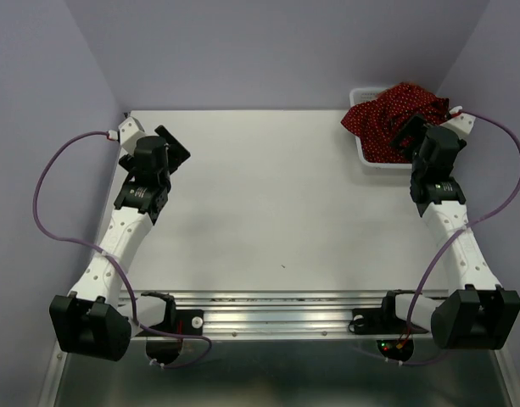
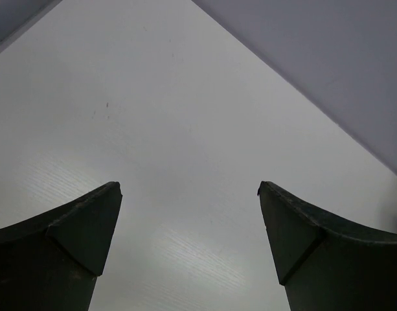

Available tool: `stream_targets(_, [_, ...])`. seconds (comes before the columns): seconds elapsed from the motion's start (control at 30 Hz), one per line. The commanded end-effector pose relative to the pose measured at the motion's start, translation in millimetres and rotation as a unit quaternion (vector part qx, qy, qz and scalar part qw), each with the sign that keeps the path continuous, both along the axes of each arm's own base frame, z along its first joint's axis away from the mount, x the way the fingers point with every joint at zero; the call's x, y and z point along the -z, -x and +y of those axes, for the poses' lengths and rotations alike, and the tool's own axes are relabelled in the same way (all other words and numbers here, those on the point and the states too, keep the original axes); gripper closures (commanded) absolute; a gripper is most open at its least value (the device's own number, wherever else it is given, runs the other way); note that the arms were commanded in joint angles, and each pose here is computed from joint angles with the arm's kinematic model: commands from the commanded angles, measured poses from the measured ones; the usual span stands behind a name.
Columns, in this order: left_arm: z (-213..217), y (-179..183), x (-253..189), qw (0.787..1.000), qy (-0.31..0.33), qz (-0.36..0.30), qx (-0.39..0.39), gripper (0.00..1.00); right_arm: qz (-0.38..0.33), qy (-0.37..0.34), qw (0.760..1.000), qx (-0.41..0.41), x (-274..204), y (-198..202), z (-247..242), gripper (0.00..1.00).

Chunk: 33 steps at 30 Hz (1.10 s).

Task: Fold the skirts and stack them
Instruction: Grab the skirt from the pile

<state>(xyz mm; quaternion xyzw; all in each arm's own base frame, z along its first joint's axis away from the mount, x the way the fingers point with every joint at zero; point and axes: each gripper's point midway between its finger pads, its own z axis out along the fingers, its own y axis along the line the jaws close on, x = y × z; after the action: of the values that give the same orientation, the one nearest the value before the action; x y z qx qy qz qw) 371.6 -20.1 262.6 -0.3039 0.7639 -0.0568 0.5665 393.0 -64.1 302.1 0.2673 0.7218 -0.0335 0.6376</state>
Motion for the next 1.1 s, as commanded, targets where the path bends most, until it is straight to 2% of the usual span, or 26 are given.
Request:
stream_targets(0.0, [5,-1,-8,1.000,0.001,-0.016,-0.010,0.01,-0.044,-0.007,0.999,-0.029,-21,-8,10,0.00])
stream_targets(0.17, [3,-2,9,1.000,0.004,0.002,-0.010,0.01,-0.068,0.001,0.994,-0.086,-34,-23,28,0.00])
stream_targets(0.23, [4,-2,14,1.000,0.008,0.009,-0.013,0.01,-0.052,-0.003,0.994,-0.092,-25,-36,30,0.00])
stream_targets(0.4, [7,3,17,1.000,0.010,0.012,-0.019,0.01,0.005,-0.023,0.999,-0.041,3,-68,14,0.00])
stream_targets(0.6, [10,9,21,1.000,0.008,0.017,-0.025,0.01,0.032,-0.013,0.999,-0.022,13,-110,4,0.00])
stream_targets(0.67, [6,7,22,1.000,0.018,0.012,-0.017,0.01,0.074,-0.016,0.997,-0.012,42,-125,1,0.00])
stream_targets(0.73, [2,7,24,1.000,0.023,0.011,-0.007,0.01,0.073,-0.011,0.997,0.014,40,-138,-8,0.00])
stream_targets(0.8, [-1,5,25,1.000,0.028,0.010,0.001,0.01,0.091,-0.008,0.995,0.026,60,-153,-17,0.00])
stream_targets(0.87, [-1,5,26,1.000,0.030,0.011,0.000,0.01,0.082,-0.001,0.996,0.027,54,-171,-19,0.00])
stream_targets(0.9, [-1,6,27,0.999,0.029,0.013,-0.001,0.01,0.102,0.003,0.994,0.031,74,-181,-22,0.00])
stream_targets(0.97, [0,8,27,0.999,0.028,0.015,-0.002,0.01,0.113,0.004,0.992,0.048,72,-189,-32,0.00])
stream_targets(1.0, [1,9,26,0.999,0.029,0.014,-0.004,0.01,0.125,0.009,0.990,0.064,85,-193,-37,0.00])
stream_targets(1.03, [0,10,26,0.999,0.030,0.014,-0.004,0.01,0.125,0.012,0.989,0.072,86,-196,-40,0.02])
stream_targets(1.07, [1,12,29,0.999,0.031,0.015,-0.004,0.01,0.121,0.016,0.990,0.073,86,-200,-41,0.10])
